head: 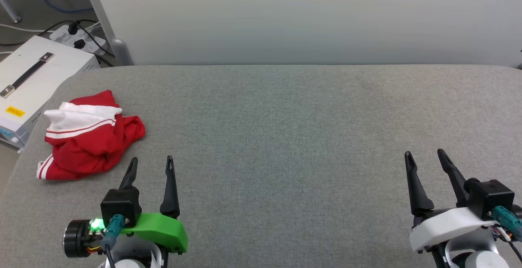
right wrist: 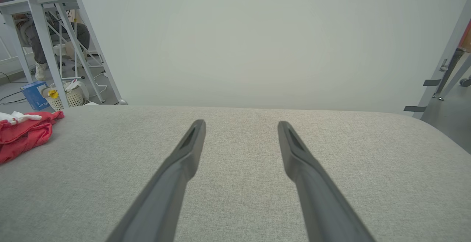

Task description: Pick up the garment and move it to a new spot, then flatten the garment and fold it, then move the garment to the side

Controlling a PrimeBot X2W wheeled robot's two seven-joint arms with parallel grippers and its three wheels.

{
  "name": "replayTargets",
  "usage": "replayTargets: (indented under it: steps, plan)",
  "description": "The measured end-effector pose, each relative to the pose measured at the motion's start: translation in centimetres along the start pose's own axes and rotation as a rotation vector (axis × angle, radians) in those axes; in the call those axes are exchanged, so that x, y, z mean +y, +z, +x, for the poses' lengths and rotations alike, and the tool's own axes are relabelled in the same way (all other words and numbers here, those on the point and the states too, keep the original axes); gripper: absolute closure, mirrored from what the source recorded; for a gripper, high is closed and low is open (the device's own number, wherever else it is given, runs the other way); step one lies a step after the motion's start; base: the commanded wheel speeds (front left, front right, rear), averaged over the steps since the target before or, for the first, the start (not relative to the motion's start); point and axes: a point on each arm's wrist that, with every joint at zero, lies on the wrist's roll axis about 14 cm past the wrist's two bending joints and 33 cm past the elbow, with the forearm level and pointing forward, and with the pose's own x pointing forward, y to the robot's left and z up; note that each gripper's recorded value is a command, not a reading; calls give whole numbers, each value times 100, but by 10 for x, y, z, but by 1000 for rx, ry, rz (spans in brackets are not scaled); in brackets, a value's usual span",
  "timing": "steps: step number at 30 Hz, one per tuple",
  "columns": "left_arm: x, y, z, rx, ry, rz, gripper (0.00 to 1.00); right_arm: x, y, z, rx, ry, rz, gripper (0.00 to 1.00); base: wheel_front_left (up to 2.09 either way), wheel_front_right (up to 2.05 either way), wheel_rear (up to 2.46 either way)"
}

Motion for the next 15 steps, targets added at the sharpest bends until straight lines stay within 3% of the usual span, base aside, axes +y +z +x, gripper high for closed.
replayTargets:
  steps: [15]
  plan:
    - [-1, 2, -1, -25, -1, -14, 0, -1, 1, -3, -24, -5, 34, 0, 0, 0, 0]
